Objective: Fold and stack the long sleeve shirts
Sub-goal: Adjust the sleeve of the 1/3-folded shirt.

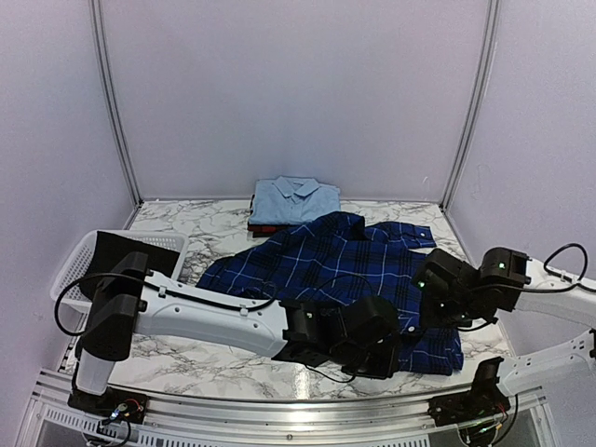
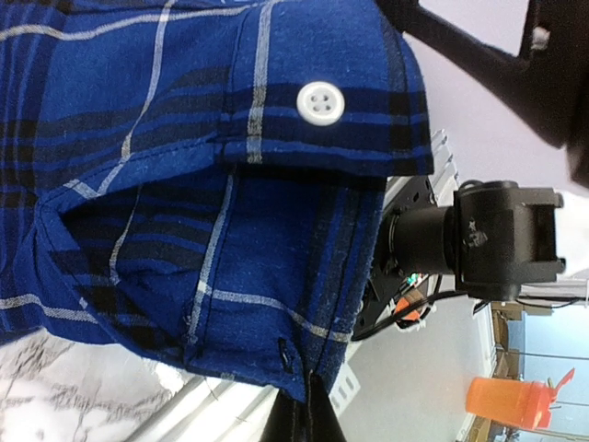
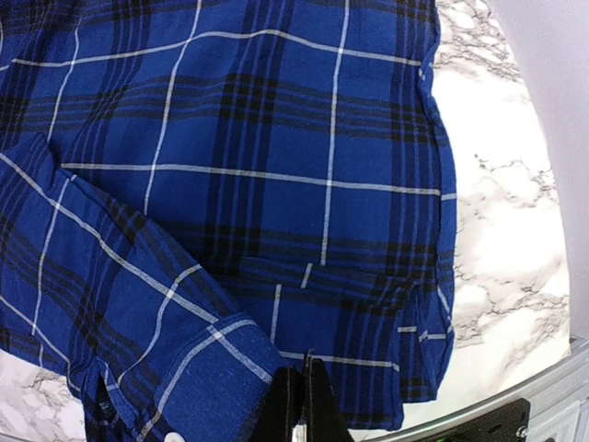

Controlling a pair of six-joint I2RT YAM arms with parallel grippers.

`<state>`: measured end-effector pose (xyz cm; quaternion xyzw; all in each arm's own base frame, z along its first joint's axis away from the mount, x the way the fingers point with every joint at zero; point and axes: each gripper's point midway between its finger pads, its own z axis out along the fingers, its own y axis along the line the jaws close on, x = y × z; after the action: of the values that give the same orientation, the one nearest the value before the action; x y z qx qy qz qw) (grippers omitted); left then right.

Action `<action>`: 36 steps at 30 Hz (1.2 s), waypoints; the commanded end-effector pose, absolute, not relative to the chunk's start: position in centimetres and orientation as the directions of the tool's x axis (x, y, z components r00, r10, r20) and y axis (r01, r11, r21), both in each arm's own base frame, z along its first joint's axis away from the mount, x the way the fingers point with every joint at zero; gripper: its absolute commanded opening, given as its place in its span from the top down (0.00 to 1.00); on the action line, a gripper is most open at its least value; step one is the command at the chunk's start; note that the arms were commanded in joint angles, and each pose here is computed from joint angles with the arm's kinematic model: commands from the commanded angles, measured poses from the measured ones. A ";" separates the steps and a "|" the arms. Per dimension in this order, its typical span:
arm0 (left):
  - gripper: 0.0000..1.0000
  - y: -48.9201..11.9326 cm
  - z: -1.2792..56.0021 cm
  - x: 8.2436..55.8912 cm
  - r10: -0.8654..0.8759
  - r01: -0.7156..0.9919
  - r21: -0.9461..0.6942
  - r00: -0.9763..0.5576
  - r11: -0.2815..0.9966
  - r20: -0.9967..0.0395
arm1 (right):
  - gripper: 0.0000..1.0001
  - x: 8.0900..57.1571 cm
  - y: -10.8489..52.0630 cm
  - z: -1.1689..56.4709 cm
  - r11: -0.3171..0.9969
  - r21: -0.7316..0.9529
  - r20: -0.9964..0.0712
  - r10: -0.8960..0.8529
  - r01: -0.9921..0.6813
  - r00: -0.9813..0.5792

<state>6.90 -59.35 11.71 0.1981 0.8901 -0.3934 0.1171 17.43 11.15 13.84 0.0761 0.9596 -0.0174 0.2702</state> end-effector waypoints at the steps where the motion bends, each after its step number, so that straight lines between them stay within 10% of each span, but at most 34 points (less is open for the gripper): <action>1: 1.00 -60.6 10.4 5.6 0.293 0.444 -0.664 -0.896 0.602 -0.333 | 1.00 19.6 10.1 15.1 0.991 -0.027 -0.574 0.092 0.132 -0.813; 13: 1.00 -62.6 8.7 5.8 0.288 0.432 -0.672 -0.902 0.602 -0.322 | 1.00 20.2 8.1 13.4 0.982 -0.053 -0.549 0.122 0.180 -0.827; 16: 1.00 -62.6 8.0 5.9 0.293 0.433 -0.665 -0.901 0.609 -0.319 | 0.85 20.6 7.9 14.1 0.977 0.005 -0.562 0.179 0.213 -0.808; 23: 0.47 -60.9 11.8 7.2 0.270 0.474 -0.653 -0.879 0.591 -0.393 | 0.58 21.2 9.4 16.7 0.977 0.113 -0.575 0.212 0.179 -0.790; 36: 0.44 -47.1 13.6 16.5 0.116 0.378 -0.565 -0.889 0.734 -0.444 | 0.59 17.4 13.7 10.7 0.936 0.324 -0.418 0.270 0.136 -0.867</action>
<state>13.91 -50.51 14.35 0.1469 0.9016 -0.3687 0.1721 19.04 13.47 12.52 0.0707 0.9558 0.1158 0.2607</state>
